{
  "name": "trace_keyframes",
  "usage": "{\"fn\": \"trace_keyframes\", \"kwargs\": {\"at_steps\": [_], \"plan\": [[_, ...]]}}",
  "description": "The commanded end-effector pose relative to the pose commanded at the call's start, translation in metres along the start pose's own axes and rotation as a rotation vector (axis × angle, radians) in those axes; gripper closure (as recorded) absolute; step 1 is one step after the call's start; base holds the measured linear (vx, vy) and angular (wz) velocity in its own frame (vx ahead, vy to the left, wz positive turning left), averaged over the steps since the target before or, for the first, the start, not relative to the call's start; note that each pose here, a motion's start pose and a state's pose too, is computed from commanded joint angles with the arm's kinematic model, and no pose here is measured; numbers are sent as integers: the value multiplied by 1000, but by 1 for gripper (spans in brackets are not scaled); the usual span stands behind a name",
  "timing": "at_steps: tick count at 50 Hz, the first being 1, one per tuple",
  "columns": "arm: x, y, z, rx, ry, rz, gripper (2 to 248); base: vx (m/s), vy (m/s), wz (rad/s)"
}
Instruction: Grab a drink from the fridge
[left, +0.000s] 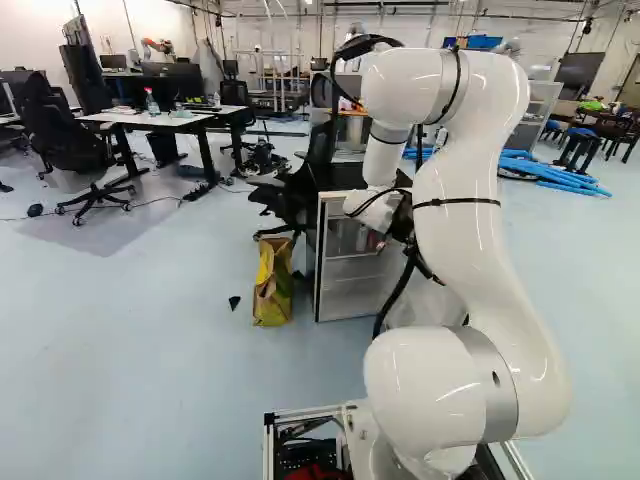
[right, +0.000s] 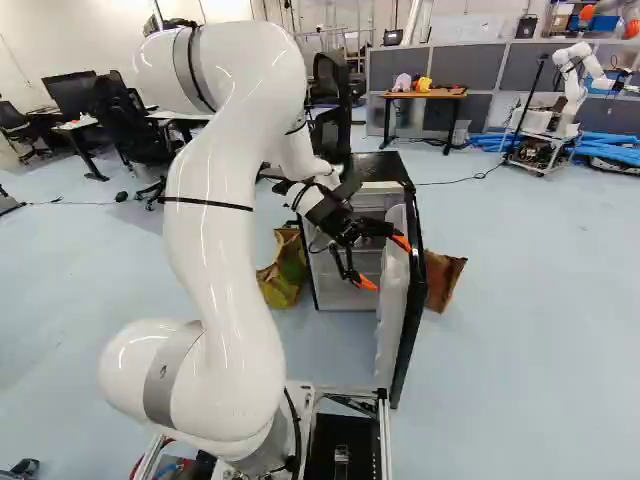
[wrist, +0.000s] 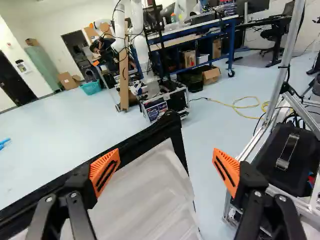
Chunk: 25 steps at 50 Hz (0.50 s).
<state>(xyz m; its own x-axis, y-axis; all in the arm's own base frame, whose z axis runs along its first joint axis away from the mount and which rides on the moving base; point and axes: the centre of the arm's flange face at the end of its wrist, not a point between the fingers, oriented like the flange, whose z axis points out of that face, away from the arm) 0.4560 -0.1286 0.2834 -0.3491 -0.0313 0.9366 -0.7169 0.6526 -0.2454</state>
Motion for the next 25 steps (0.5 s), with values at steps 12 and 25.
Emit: {"fn": "trace_keyframes", "kwargs": {"at_steps": [12,25], "plan": [[2,-23,14,-47,-6,38,3,0,0,0],[3,-48,31,-93,-23,80,3,0,0,0]]}}
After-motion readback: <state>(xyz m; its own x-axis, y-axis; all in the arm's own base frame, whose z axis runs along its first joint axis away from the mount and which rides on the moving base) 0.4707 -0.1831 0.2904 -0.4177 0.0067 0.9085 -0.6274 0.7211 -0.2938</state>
